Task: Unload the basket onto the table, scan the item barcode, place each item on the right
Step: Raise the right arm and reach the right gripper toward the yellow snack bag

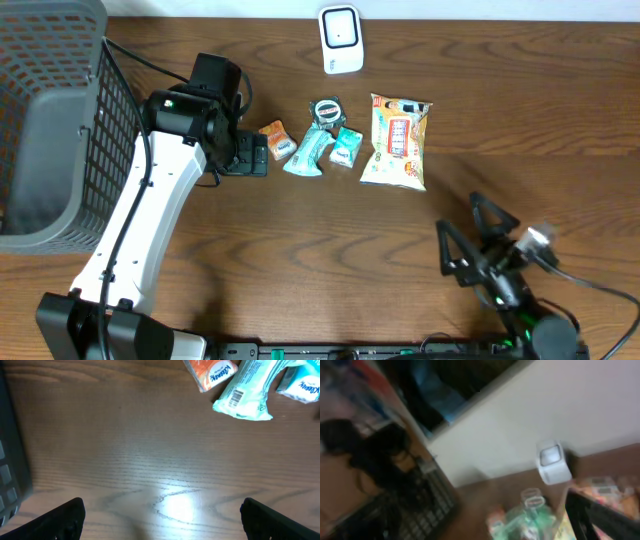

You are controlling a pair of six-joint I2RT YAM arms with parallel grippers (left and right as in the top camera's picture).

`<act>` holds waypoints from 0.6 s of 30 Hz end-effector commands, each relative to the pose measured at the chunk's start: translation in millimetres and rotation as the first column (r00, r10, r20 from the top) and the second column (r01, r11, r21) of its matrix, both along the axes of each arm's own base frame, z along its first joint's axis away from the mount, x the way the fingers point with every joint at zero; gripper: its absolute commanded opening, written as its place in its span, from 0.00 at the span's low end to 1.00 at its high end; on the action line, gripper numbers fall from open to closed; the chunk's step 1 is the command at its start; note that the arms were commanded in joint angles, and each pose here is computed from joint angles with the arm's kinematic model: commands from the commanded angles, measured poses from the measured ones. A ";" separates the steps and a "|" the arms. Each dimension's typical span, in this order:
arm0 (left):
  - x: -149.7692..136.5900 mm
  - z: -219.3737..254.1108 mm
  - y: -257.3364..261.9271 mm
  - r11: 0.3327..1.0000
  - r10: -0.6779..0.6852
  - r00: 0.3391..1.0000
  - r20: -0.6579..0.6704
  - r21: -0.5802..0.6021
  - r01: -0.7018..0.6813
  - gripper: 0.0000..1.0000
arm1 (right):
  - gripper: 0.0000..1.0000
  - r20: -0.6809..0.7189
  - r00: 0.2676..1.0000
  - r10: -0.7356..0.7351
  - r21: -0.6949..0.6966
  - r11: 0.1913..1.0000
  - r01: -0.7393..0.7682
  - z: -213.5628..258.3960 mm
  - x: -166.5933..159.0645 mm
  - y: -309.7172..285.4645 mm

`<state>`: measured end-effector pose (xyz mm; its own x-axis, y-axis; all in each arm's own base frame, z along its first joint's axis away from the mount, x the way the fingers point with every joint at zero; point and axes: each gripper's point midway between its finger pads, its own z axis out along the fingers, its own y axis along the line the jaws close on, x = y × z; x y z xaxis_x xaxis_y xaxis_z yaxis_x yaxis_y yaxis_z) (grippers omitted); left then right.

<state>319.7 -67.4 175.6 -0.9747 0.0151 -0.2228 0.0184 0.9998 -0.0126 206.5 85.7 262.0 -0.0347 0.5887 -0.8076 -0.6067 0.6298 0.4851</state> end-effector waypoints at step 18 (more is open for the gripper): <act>-1.0 -2.2 1.1 1.000 0.006 1.000 -0.008 0.006 -0.006 0.98 | 0.99 0.276 0.960 0.038 -0.431 0.898 0.089 177.6 -0.6 22.0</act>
